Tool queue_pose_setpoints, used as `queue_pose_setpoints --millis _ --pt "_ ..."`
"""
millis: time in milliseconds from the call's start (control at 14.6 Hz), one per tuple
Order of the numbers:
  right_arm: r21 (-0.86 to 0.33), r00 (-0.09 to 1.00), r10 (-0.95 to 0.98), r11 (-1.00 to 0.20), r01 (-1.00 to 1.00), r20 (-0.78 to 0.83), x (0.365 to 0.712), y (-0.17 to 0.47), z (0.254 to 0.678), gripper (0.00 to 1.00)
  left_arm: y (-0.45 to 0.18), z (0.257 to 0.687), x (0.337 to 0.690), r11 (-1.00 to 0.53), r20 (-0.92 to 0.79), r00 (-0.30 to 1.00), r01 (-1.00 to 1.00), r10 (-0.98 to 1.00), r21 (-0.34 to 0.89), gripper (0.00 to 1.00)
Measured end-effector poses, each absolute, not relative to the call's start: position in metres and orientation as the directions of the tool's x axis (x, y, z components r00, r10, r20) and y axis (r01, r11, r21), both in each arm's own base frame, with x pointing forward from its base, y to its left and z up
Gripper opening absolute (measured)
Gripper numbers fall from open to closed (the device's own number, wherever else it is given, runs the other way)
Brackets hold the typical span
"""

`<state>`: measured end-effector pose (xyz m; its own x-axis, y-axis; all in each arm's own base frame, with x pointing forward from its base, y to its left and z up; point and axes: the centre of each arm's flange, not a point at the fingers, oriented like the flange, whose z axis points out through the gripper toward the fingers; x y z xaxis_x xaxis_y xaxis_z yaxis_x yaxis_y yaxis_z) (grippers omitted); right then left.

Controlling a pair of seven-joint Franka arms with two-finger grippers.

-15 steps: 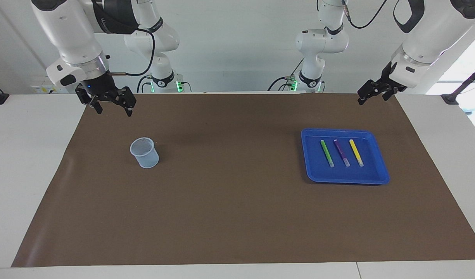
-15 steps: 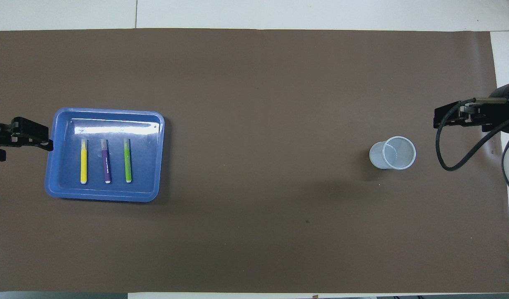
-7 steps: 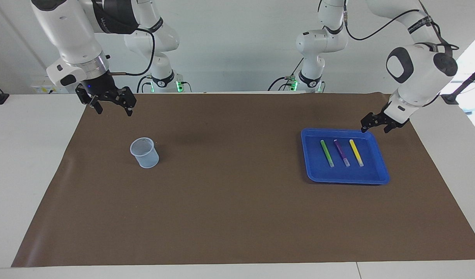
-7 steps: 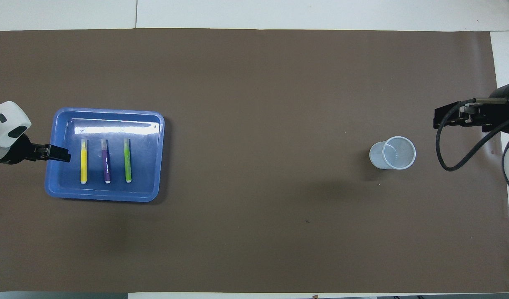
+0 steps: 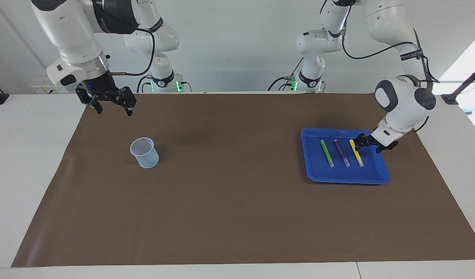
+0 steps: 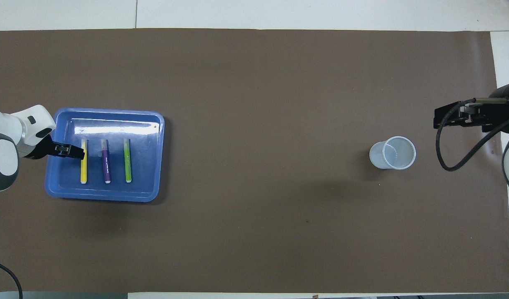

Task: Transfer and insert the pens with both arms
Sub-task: 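Reach the left gripper down to the yellow pen in the tray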

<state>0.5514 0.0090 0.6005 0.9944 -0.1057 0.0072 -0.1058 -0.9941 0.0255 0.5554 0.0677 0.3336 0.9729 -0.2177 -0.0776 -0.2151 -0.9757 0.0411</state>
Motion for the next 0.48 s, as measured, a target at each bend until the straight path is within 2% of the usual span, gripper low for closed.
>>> queue_pose_setpoints --millis 273,478 --pt "0.025 0.994 -0.106 -0.994 -0.106 0.007 0.551 0.009 0.601 1.0 0.063 0.328 0.556 -0.973 -0.085 0.969 -0.228 -0.231 0.044 0.77" --pt "0.026 0.994 -0.106 -0.994 -0.106 0.006 0.551 0.009 0.6 1.0 0.062 0.322 0.556 -0.972 -0.095 0.967 -0.232 -0.235 0.047 0.75"
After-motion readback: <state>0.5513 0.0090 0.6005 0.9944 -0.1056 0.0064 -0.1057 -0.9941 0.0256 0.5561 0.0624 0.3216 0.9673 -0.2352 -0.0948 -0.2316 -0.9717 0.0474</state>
